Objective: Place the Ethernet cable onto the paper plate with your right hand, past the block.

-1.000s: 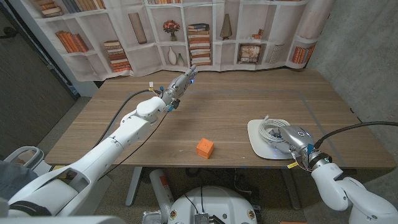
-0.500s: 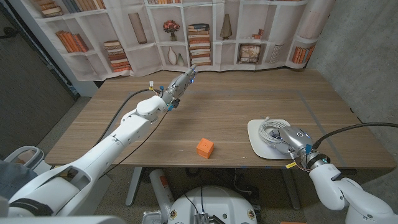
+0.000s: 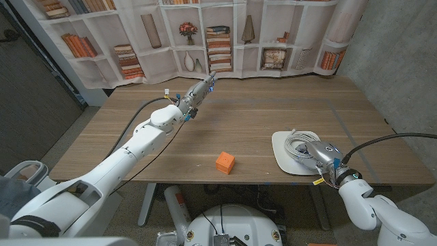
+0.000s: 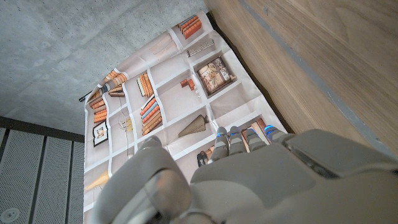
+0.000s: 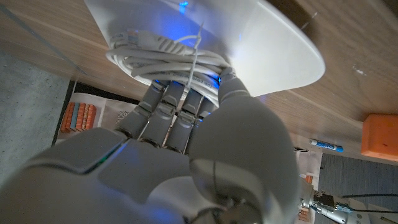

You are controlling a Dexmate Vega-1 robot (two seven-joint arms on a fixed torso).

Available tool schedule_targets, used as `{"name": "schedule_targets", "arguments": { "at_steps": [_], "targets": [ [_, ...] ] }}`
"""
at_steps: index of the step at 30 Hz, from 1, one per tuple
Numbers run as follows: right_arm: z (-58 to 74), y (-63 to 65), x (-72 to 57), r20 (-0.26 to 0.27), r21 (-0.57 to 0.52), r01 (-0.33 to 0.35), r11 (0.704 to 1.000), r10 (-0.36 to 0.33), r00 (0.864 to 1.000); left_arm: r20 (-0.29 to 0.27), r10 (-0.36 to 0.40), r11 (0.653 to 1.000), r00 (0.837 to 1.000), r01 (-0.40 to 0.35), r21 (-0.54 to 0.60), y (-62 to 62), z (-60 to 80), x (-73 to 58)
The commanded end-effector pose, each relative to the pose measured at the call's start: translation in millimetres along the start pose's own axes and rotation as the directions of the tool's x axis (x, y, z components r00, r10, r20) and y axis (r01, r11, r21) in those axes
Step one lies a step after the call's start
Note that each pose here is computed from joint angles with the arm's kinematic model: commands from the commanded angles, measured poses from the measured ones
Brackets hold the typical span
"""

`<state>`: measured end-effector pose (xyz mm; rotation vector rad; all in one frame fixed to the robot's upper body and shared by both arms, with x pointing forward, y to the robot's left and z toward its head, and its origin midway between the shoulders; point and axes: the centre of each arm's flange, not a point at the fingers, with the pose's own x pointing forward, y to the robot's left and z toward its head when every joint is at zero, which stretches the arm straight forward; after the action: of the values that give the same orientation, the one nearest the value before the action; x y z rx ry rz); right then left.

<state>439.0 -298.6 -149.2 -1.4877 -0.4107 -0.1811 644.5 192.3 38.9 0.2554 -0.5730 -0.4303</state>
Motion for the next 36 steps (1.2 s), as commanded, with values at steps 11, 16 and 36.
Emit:
{"name": "schedule_targets", "arguments": {
  "at_steps": [11, 16, 36],
  "targets": [
    [1.0, -4.6, -7.7, -0.023, -0.009, -0.064, 0.998, 0.064, 0.998, 0.002, -0.012, 1.000, 1.000, 0.012, -0.007, 1.7, -2.7, 5.1],
    [1.6, -7.4, -6.0, -0.022, -0.014, -0.078, 0.997, 0.078, 0.997, 0.002, -0.015, 1.000, 1.000, 0.015, -0.007, 2.2, -2.1, 5.8],
    [-0.2, -16.3, -2.5, -0.021, -0.014, -0.091, 0.996, 0.090, 0.996, 0.001, -0.010, 1.000, 1.000, 0.010, -0.008, 4.2, -1.8, 5.8]
  ]
}}
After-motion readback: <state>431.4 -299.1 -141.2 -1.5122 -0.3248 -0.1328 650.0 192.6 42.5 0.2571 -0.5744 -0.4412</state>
